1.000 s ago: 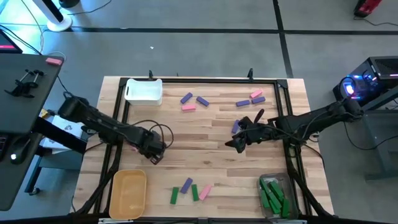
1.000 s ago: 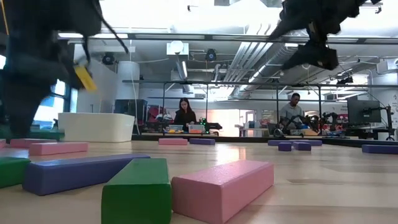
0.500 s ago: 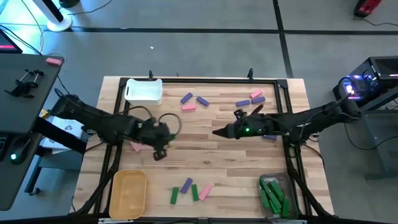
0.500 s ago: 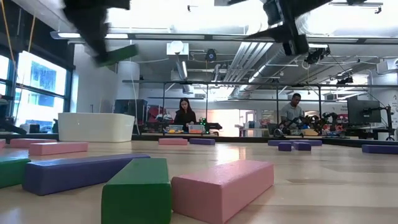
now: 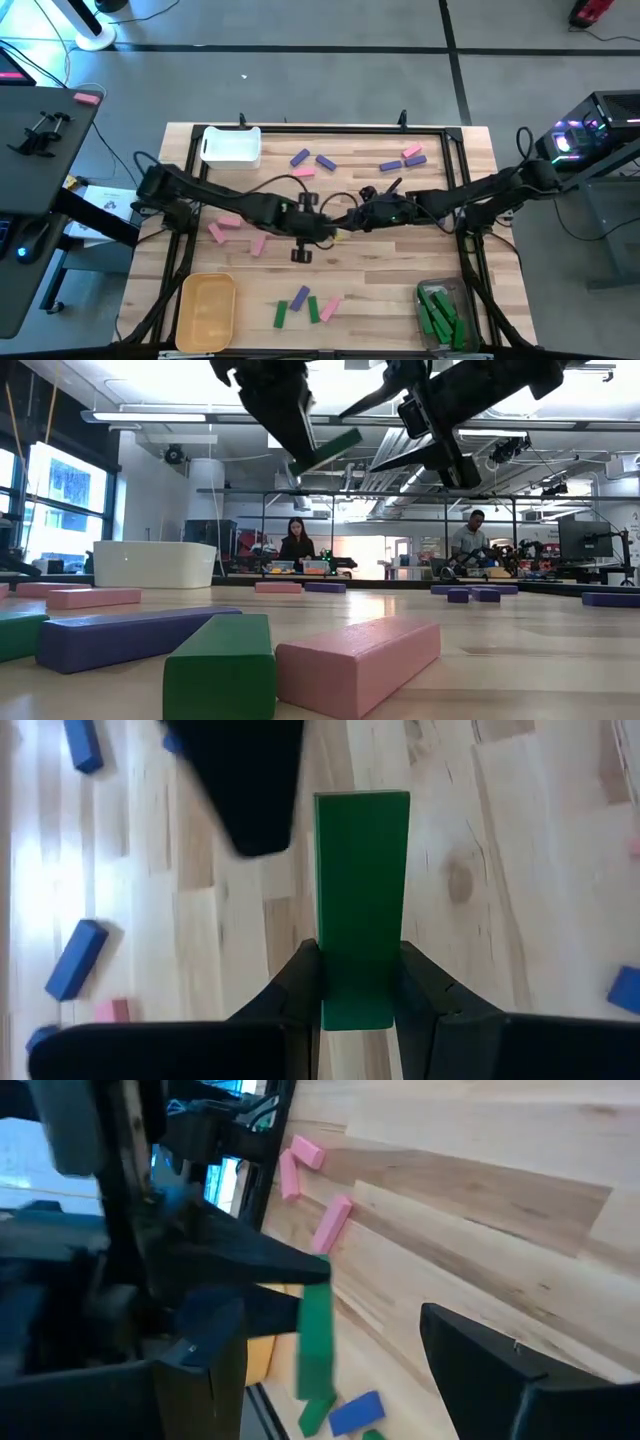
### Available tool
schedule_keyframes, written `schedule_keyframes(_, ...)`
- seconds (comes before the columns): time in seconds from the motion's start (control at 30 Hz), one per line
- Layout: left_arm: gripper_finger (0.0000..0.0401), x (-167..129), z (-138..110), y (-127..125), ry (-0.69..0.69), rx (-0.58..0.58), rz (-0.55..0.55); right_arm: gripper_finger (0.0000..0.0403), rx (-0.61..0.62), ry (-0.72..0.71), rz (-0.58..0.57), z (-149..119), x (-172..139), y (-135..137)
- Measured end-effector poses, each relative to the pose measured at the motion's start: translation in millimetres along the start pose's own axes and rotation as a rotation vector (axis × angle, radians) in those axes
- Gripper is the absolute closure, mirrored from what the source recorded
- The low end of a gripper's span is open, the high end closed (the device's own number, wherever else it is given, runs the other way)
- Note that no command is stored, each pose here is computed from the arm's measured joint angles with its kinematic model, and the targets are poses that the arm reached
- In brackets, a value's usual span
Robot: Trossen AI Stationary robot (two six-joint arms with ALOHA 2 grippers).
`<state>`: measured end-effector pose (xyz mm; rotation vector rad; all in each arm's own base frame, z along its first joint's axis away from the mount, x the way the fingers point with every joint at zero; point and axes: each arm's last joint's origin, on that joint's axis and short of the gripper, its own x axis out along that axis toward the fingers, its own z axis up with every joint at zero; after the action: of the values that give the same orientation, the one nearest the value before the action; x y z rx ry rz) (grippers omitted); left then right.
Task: Sort blocks
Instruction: Put the green wooden block into the black bin
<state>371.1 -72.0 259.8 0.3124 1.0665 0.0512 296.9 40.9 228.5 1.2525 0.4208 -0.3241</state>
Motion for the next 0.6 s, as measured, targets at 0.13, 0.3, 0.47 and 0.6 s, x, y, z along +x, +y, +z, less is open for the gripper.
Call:
schedule_keyframes(0.13, 0.0349, 14, 6, 0, 0.014, 0.011, 0.005, 0.0171, 0.016, 0.016, 0.002, -1, 0, 0)
schedule_keyframes(0.3, 0.0349, 16, 6, 15, 0.009, -0.080, 0.040, 0.0171, 0.020, 0.026, -0.025, -2, 0, -3)
schedule_keyframes(0.47, 0.0349, 16, 8, 28, -0.022, -0.128, 0.028, 0.0171, 0.015, 0.010, -0.060, -2, 0, -6)
schedule_keyframes(0.6, 0.0349, 16, 11, 25, -0.047, -0.114, -0.003, 0.0176, 0.010, -0.014, -0.065, 1, 0, -6)
